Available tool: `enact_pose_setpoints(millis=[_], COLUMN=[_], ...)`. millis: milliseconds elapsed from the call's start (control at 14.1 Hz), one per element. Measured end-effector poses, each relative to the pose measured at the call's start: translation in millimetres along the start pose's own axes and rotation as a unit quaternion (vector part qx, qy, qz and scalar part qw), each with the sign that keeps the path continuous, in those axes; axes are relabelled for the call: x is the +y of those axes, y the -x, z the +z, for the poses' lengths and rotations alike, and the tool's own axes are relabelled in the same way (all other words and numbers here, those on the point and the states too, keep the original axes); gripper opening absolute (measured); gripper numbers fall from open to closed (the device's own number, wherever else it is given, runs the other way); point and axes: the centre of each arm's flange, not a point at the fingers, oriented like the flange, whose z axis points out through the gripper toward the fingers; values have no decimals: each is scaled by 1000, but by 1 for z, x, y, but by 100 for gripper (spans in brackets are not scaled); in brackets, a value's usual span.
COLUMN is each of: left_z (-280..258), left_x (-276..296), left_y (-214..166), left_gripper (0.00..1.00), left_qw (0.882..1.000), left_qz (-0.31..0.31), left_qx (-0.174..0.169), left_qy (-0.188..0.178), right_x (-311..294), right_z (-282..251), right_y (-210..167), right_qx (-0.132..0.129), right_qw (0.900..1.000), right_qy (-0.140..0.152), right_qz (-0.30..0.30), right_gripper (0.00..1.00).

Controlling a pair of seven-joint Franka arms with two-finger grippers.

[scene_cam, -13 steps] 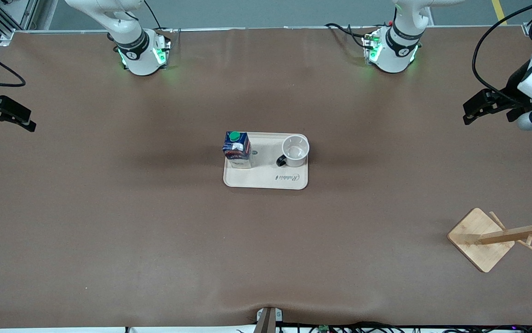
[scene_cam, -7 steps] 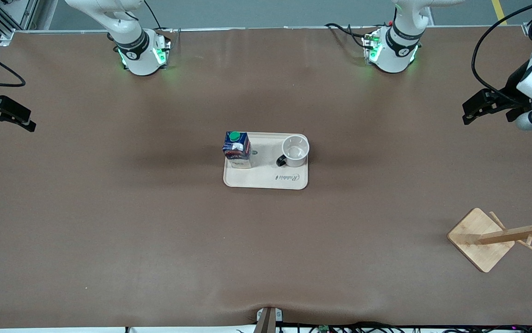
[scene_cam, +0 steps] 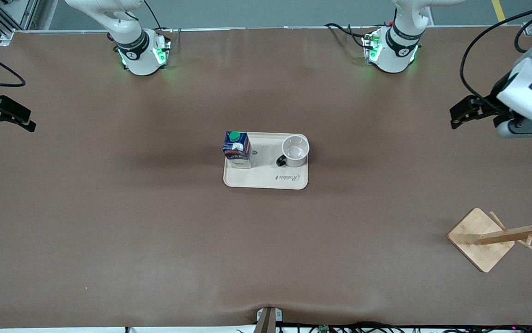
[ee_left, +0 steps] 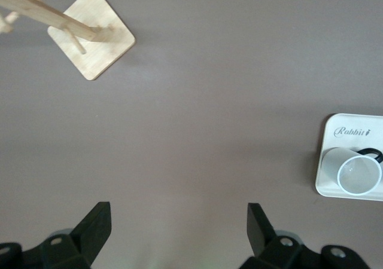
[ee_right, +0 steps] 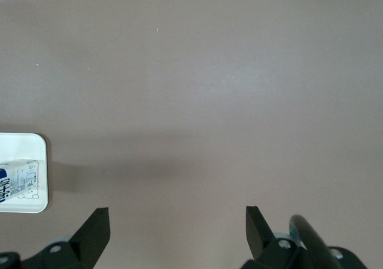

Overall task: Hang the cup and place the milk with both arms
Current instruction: 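Move the left gripper toward the white mug on the tray, then lower the left gripper and grasp the white mug by its rim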

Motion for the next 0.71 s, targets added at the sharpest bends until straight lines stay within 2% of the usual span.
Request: enact_pose_setpoints(millis=[427, 711], left_z=[32, 64], left_x=[86, 131], left_y=[-1, 4], left_gripper=[100, 100], left_qw=[997, 989], left_qz=[77, 139], left_qx=[-20, -47], left_qy=[1, -1], right_x=[0, 1], right_z=[1, 2], right_y=[0, -1], right_qx=[0, -2], right_qw=[1000, 1000], right_qy=[0, 0], right_qz=[0, 1], right_gripper=[100, 100])
